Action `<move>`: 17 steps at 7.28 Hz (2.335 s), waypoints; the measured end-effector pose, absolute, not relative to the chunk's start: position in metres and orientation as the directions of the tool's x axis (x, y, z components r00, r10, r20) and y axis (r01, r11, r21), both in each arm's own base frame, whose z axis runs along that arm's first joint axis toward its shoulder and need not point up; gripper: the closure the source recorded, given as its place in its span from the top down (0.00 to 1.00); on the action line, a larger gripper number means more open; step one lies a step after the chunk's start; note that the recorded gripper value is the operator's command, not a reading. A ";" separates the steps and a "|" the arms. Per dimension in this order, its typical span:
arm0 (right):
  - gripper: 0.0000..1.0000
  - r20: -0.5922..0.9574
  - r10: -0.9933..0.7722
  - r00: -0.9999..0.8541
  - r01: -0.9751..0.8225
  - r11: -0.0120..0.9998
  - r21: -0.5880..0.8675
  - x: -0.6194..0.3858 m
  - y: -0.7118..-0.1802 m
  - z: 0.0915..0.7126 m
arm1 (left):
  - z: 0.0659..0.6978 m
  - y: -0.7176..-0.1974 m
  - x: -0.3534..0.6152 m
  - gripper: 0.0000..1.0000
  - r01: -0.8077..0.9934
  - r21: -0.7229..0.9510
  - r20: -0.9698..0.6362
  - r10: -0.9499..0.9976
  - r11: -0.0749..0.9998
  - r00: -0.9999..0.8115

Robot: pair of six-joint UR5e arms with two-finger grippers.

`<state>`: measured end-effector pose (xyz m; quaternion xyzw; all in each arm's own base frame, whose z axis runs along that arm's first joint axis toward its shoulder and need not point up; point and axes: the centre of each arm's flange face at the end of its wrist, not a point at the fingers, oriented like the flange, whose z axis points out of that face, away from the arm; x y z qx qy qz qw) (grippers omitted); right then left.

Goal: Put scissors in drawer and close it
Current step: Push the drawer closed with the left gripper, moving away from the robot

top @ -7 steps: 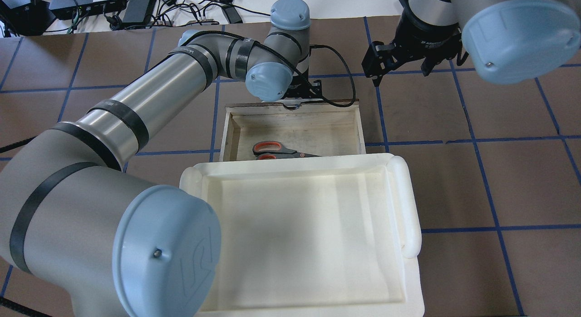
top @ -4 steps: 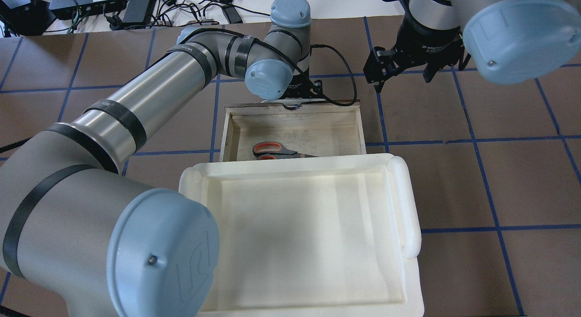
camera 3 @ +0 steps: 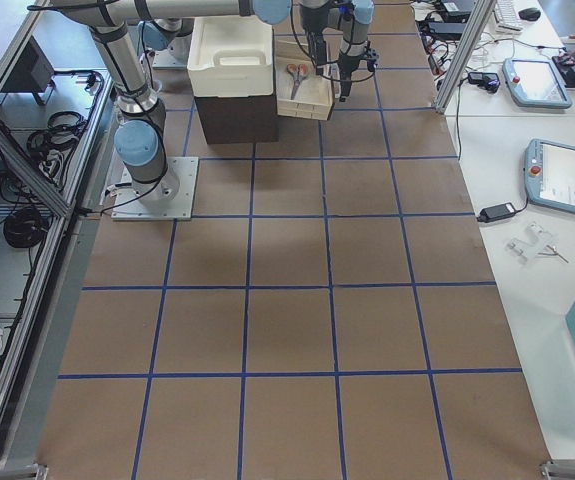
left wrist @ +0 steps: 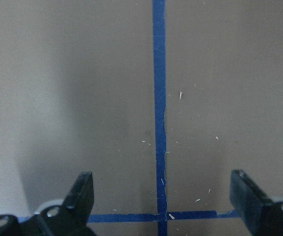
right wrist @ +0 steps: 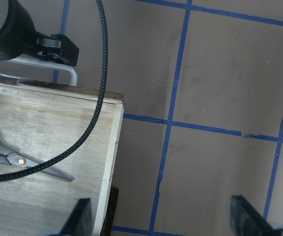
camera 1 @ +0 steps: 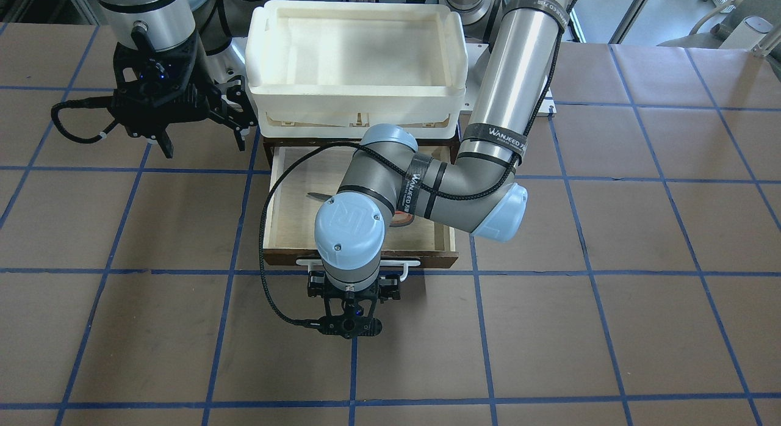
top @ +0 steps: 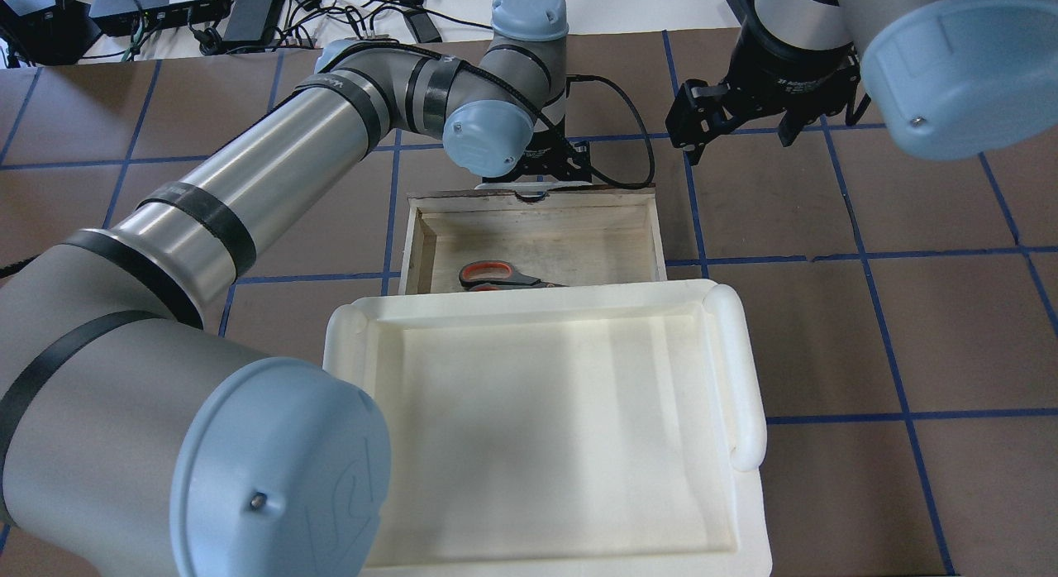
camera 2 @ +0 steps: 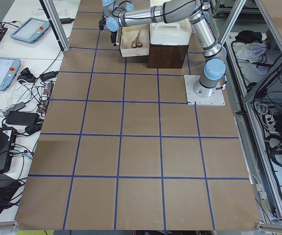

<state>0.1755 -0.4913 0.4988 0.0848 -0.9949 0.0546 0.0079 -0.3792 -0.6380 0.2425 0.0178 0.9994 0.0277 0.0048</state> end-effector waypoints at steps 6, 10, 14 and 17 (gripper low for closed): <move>1.00 0.018 -0.157 -0.987 -0.158 0.982 -0.104 0.170 -0.491 0.500 | 0.262 -0.621 -0.375 1.00 0.032 0.110 -0.025 0.035 0.993 -0.999; 1.00 0.018 -0.156 -0.988 -0.157 0.982 -0.101 0.169 -0.489 0.501 | 0.268 -0.611 -0.374 1.00 0.034 0.144 -0.038 0.040 0.989 -0.998; 1.00 0.021 -0.167 -0.986 -0.169 0.980 -0.108 0.169 -0.490 0.502 | 0.271 -0.593 -0.368 1.00 0.033 0.171 -0.050 0.042 0.985 -0.998; 1.00 0.031 -0.163 -0.986 -0.166 0.981 -0.104 0.168 -0.490 0.502 | 0.273 -0.578 -0.361 1.00 0.033 0.185 -0.059 0.045 0.982 -0.997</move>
